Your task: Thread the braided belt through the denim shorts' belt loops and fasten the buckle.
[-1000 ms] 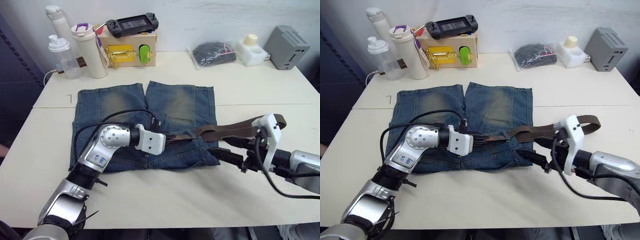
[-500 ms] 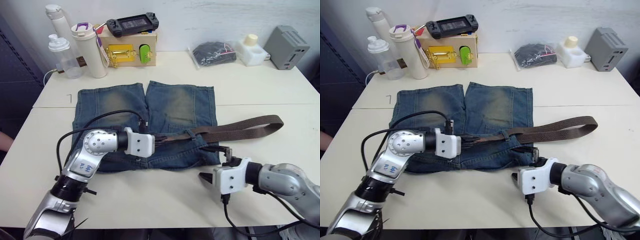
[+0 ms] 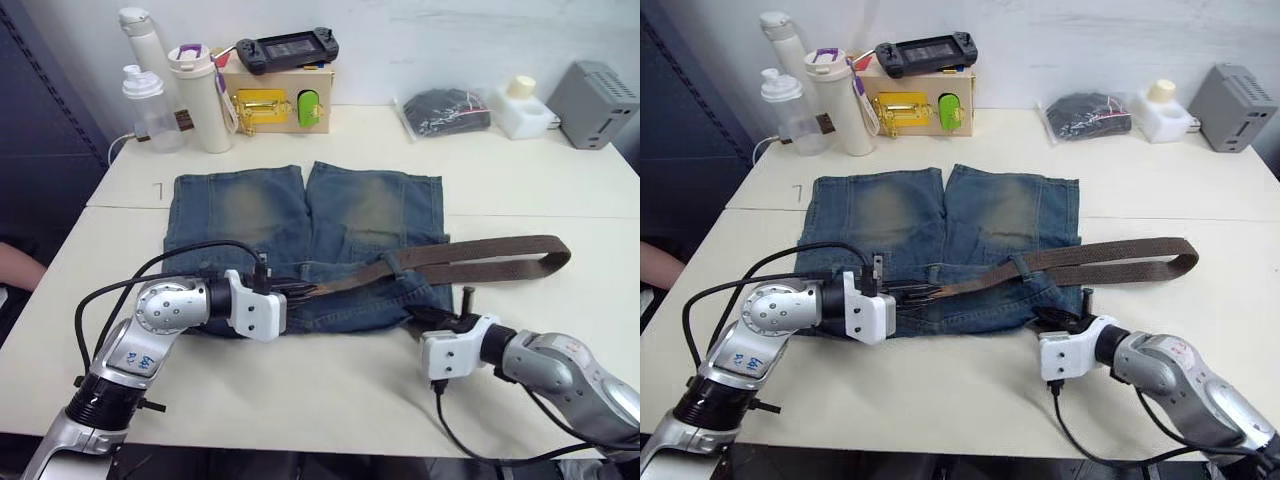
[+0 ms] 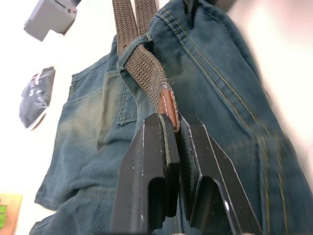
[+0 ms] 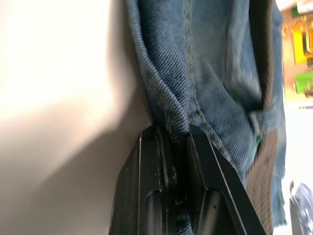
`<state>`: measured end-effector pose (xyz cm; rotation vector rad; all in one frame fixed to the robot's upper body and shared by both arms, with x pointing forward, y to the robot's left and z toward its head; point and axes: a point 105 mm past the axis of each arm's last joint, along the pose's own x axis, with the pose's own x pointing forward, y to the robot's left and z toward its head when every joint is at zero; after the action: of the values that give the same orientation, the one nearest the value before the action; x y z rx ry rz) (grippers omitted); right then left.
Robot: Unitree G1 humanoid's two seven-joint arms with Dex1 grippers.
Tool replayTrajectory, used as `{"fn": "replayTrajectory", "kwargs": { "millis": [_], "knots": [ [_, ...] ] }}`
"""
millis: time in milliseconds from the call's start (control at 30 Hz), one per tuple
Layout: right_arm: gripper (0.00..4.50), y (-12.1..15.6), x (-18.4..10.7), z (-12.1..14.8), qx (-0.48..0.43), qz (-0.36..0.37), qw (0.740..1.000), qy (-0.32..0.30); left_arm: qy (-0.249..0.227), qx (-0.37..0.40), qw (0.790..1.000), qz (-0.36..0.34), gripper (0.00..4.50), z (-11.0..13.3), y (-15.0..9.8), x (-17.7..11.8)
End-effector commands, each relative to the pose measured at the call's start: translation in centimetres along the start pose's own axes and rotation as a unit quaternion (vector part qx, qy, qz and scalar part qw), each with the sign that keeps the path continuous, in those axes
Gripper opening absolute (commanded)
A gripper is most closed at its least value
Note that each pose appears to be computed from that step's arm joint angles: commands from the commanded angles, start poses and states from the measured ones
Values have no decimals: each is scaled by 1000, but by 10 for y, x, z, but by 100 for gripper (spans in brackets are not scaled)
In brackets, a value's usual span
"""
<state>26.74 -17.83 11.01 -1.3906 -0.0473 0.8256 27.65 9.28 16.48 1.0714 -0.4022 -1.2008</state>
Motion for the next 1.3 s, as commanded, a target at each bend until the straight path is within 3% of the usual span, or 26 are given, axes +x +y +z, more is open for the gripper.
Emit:
{"fn": "replayTrajectory", "kwargs": {
  "millis": [33,200,400,567,700,767,833,900,1000,1033,1133,1167,1300],
  "knots": [
    [3,-3,-25,-46,-21,10,997,71,-12,20,1000,14,0,7,7,-1],
    [3,-8,-36,-73,-48,14,993,106,-20,26,999,16,0,9,8,2],
    [3,-4,-32,-68,29,17,994,100,-32,43,998,28,0,14,10,5],
    [230,-17,-37,-64,64,6,994,92,-47,95,992,66,0,19,17,0],
    [424,-45,-50,-33,223,22,974,22,-40,153,984,76,0,14,11,-3],
    [443,-60,-57,-18,281,37,959,-8,-41,162,982,88,0,14,12,-4],
    [443,-69,-62,1,390,68,917,-53,-44,176,979,97,0,15,12,-3],
    [443,-65,-67,31,509,142,842,-112,-42,188,976,105,0,14,13,-3],
    [443,-59,-65,68,607,223,743,-171,-41,197,974,108,0,14,14,-1],
    [443,-59,-63,74,624,229,725,-180,-42,198,973,109,0,14,14,0],
    [443,-55,-42,90,721,230,622,-199,-46,203,971,116,0,17,16,2],
    [443,-53,-32,93,754,221,583,-206,-47,205,970,118,0,18,18,2],
    [443,-64,1,95,833,145,478,-240,-48,211,969,117,0,19,18,3]
  ]
}}
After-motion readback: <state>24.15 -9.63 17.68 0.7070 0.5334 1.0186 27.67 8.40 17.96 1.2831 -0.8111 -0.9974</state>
